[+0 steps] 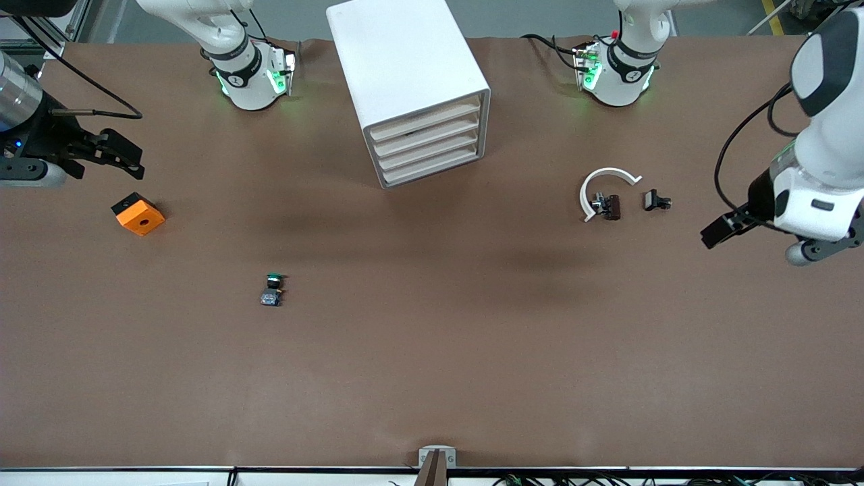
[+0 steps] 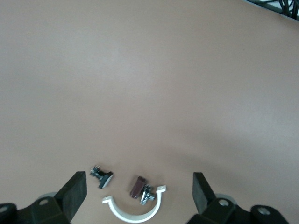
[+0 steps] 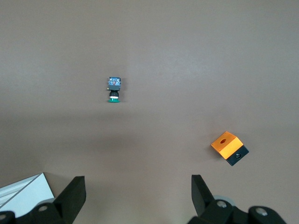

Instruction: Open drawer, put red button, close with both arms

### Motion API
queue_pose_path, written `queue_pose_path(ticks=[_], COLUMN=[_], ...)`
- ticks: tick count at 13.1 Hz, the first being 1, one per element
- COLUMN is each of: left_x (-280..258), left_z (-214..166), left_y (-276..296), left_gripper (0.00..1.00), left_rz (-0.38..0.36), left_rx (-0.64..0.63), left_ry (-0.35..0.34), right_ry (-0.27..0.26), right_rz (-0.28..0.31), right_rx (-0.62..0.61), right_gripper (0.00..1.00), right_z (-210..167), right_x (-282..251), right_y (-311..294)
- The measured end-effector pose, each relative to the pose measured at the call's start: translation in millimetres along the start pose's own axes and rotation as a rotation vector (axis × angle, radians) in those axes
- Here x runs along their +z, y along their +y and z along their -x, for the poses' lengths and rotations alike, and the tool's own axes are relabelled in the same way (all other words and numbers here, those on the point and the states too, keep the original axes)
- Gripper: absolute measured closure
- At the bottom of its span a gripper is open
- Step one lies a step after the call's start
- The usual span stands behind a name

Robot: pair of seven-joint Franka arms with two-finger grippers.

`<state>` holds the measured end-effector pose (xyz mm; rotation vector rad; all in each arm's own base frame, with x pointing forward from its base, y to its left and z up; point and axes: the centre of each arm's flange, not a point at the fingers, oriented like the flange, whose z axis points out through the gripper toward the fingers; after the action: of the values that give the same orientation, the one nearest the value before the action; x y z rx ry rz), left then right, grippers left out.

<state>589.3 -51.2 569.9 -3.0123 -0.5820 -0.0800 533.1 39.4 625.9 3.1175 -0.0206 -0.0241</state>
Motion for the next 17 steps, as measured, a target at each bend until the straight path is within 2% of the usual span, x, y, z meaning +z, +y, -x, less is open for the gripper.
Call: queue_pose_path(ticks=[5,7,11,17], left_x=[-35,-46,-70,-72], left_z=[12,19,31,37], left_y=[-53,-68,-89,-83], left_gripper=[0.0,0.0,0.0,0.0], left_rz=[0.008,0.011,0.016,0.02], left_rx=[0.177,0.189,0.237,0.269], left_ry=[-0.047,-0.069,-0.059,-0.05], right_ry=[0.001,0.001,0.002,0.005], right_rz=[0.0,0.0,0.0,0.0], right_rx=[-0.001,-0.001,-0.002,-0.003], right_gripper=[0.0,0.0,0.0,0.0], right_z=[0,0,-1,-2], right_x=[0,0,0,-1], right_y=[-1,-1,-1,-2])
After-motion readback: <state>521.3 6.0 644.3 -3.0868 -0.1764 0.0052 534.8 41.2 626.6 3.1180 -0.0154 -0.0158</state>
